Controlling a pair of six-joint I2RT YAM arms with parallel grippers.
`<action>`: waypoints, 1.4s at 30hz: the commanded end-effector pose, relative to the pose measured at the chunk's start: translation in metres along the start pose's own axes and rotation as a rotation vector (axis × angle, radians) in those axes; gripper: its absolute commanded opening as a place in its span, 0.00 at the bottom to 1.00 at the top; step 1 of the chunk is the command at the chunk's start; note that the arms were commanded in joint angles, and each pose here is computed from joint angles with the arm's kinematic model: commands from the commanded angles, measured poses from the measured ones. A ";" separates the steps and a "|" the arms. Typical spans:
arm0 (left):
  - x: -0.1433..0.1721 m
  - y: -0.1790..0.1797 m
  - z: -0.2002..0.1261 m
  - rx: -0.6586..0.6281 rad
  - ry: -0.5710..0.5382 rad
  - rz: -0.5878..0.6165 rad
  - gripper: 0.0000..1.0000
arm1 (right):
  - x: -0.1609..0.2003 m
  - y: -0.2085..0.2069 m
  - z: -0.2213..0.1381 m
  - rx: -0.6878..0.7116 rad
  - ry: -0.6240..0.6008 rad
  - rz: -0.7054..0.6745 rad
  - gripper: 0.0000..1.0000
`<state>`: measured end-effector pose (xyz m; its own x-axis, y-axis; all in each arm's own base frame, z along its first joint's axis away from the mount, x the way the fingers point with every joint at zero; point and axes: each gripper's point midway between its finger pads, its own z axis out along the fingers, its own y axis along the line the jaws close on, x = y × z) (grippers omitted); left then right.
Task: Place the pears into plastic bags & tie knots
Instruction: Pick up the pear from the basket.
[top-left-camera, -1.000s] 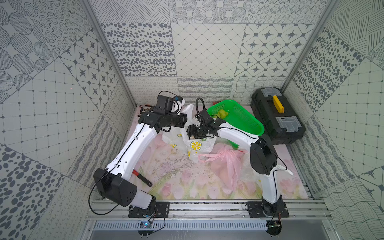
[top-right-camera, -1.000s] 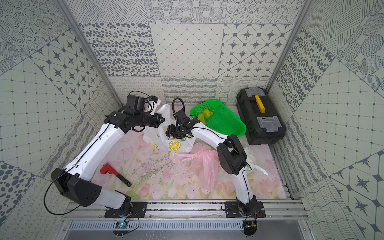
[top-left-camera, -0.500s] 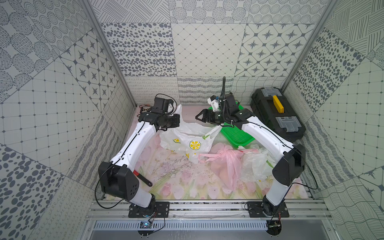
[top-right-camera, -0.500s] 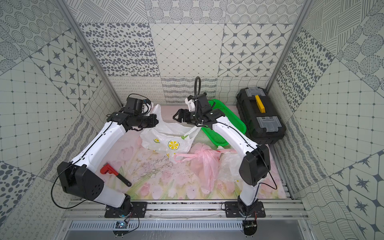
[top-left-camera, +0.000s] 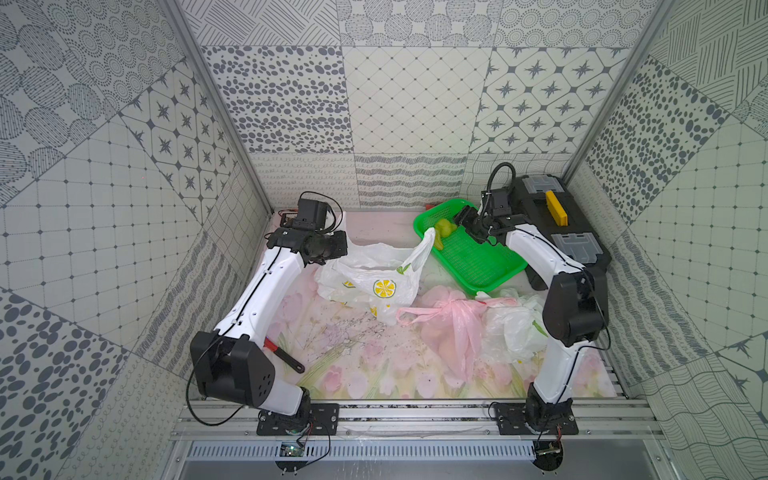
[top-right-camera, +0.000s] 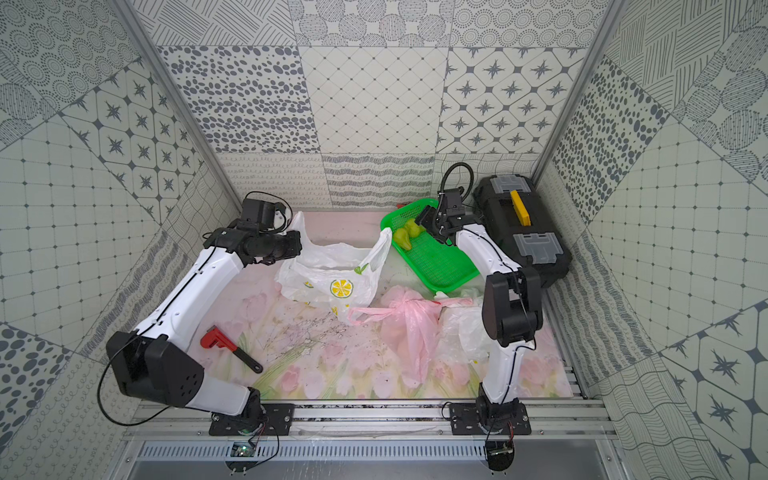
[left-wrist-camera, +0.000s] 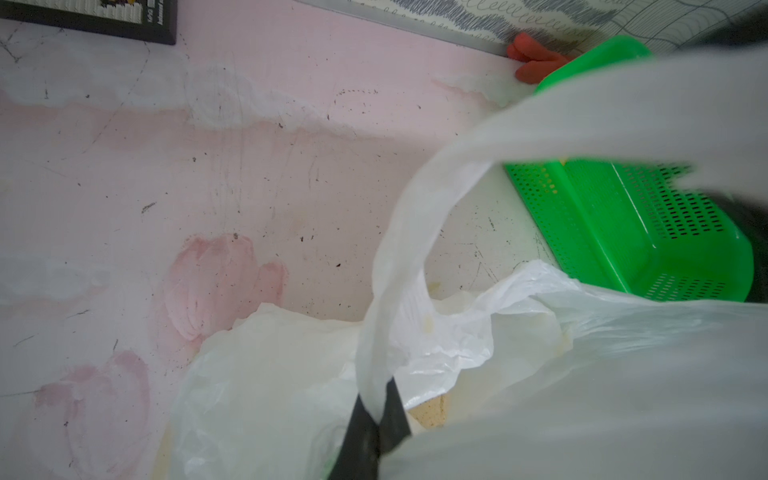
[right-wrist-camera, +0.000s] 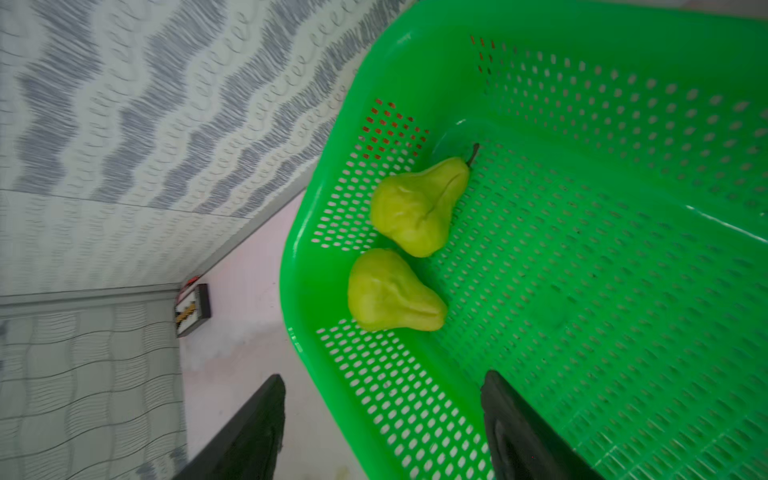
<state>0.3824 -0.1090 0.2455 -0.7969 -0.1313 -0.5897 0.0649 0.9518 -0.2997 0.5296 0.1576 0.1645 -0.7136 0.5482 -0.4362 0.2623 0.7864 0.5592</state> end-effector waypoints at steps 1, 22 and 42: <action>-0.010 -0.015 -0.017 0.039 -0.063 0.006 0.00 | 0.001 0.020 0.018 0.064 -0.044 -0.083 0.79; -0.009 -0.031 -0.024 0.066 -0.060 0.048 0.00 | 0.024 0.007 0.129 0.264 0.036 -0.178 0.70; -0.020 -0.047 -0.027 0.072 -0.055 0.102 0.00 | 0.036 0.135 -0.123 -0.327 -0.063 -0.430 0.31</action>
<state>0.3807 -0.1368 0.2889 -0.7450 -0.0875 -0.6613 0.1595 0.9392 -0.3040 0.4897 0.2113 0.2571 -0.7124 0.2785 -0.6441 -0.0480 0.8964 0.4407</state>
